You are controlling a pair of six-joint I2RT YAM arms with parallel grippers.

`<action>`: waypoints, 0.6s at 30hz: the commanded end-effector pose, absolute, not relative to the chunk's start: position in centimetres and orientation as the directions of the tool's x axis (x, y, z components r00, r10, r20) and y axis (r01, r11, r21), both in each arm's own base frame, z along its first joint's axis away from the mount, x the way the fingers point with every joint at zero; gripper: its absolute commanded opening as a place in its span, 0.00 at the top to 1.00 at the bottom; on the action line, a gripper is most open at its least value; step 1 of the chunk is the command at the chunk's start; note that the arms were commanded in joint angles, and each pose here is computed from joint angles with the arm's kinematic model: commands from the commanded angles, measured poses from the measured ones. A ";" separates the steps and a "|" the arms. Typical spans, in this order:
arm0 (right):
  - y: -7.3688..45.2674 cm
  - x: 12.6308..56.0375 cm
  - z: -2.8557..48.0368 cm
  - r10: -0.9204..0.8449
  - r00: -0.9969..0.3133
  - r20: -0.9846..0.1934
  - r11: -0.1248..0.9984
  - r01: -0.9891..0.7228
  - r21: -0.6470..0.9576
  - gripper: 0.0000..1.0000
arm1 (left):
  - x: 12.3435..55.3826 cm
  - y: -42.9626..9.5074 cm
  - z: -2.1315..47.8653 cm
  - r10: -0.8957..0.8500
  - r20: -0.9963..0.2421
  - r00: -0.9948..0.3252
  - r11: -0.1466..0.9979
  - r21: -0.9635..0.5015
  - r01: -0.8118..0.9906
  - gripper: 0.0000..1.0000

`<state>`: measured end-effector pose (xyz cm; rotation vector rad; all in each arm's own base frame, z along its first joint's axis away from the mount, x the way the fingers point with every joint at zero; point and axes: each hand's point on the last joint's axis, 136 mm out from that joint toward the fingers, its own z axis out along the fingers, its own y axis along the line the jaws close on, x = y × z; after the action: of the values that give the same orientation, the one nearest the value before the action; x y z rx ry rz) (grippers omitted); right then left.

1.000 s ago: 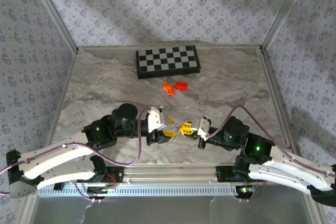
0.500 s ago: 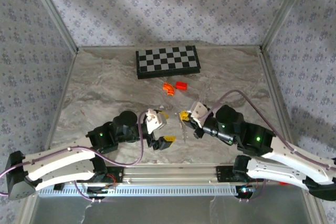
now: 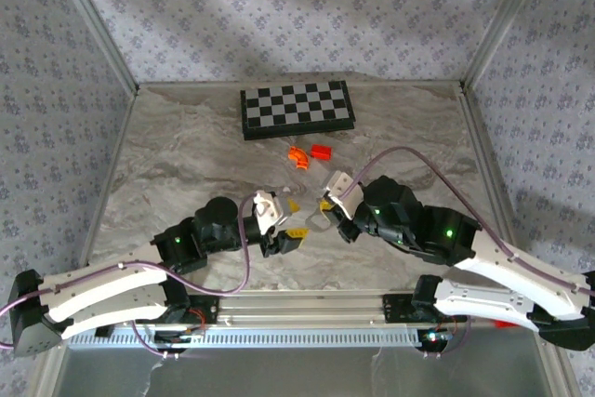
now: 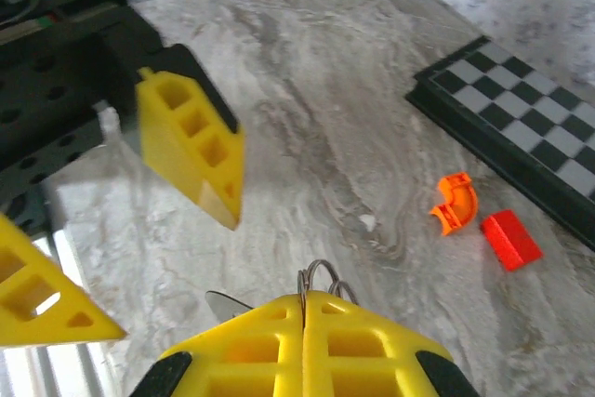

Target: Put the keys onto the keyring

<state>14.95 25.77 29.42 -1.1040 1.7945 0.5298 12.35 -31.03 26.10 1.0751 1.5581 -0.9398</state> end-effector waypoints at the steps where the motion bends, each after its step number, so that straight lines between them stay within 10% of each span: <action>1: 26.5 12.4 31.1 -0.431 -0.121 -0.894 0.379 -0.924 -0.058 1.00 | 10.4 -31.3 29.5 0.108 -0.991 -0.084 0.185 -0.063 0.981 0.47; 10: 26.9 12.1 30.8 -0.406 -0.151 -0.901 0.366 -0.931 -0.009 1.00 | 10.3 -32.0 30.0 0.108 -0.991 -0.078 0.162 -0.060 0.985 0.50; 18: 27.3 11.0 29.6 -0.461 -0.145 -0.876 0.304 -0.953 -0.002 1.00 | 11.4 -32.3 31.0 0.087 -0.995 -0.045 0.201 -0.026 0.979 0.77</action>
<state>11.76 27.15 29.11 -1.2425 1.7724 0.7220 10.98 -32.09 27.48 1.1498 1.4889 -1.0295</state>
